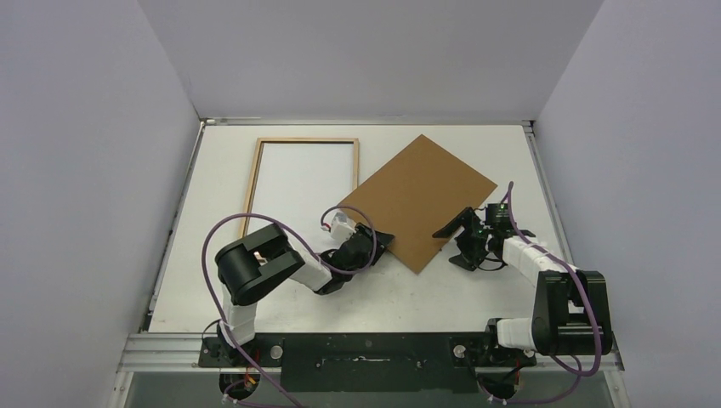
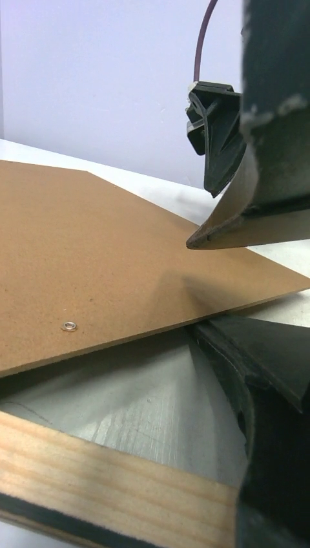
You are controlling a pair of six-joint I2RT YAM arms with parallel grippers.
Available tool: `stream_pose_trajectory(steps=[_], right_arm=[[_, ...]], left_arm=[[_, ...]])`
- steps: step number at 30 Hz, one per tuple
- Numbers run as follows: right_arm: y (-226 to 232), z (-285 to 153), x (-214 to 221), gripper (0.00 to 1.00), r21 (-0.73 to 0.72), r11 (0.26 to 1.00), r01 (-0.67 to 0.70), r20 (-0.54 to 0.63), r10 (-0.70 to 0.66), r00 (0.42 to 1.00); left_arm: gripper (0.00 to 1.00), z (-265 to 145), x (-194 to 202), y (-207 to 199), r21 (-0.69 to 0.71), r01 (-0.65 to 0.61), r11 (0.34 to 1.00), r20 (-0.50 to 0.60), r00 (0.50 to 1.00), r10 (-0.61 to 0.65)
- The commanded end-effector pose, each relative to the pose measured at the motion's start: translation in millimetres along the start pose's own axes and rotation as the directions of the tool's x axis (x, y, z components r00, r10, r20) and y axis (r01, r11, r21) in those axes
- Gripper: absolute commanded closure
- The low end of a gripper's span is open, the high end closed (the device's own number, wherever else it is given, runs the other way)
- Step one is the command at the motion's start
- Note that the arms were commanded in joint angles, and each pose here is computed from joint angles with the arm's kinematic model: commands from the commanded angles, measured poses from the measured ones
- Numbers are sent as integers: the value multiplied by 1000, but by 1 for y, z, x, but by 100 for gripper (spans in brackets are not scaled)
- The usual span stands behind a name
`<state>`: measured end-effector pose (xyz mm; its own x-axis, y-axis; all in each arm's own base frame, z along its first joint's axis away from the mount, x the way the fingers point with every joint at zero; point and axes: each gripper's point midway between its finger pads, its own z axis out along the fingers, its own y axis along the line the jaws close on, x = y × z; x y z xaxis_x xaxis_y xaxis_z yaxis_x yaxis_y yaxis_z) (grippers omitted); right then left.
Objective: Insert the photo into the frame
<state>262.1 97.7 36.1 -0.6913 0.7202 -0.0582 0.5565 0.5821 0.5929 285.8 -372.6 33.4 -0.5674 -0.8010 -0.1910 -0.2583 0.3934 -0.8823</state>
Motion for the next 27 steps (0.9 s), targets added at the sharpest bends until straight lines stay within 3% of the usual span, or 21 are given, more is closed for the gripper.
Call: stream_pose_trajectory(steps=[1,7,14,19,27], right_arm=[[-16,1,7,14,43,999,3,-16,-3,1000],[-15,-1,6,14,49,999,3,-11,-2,1000],[-15,-11,9,14,62,998,-1,-14,2,1000],[-10,-20,8,14,80,997,14,-18,-12,1000],[-2,-51,3,14,109,987,120,6,-121,993]], left_arm=[[62,-1,16,30,-81,-45,996,-43,998,42],[72,-7,-1,29,-74,-41,996,21,999,43],[100,-12,-18,-5,-2,-147,989,11,989,147],[100,-15,-28,-45,93,-185,978,19,983,184],[100,-24,-54,-79,142,-144,979,8,989,145]])
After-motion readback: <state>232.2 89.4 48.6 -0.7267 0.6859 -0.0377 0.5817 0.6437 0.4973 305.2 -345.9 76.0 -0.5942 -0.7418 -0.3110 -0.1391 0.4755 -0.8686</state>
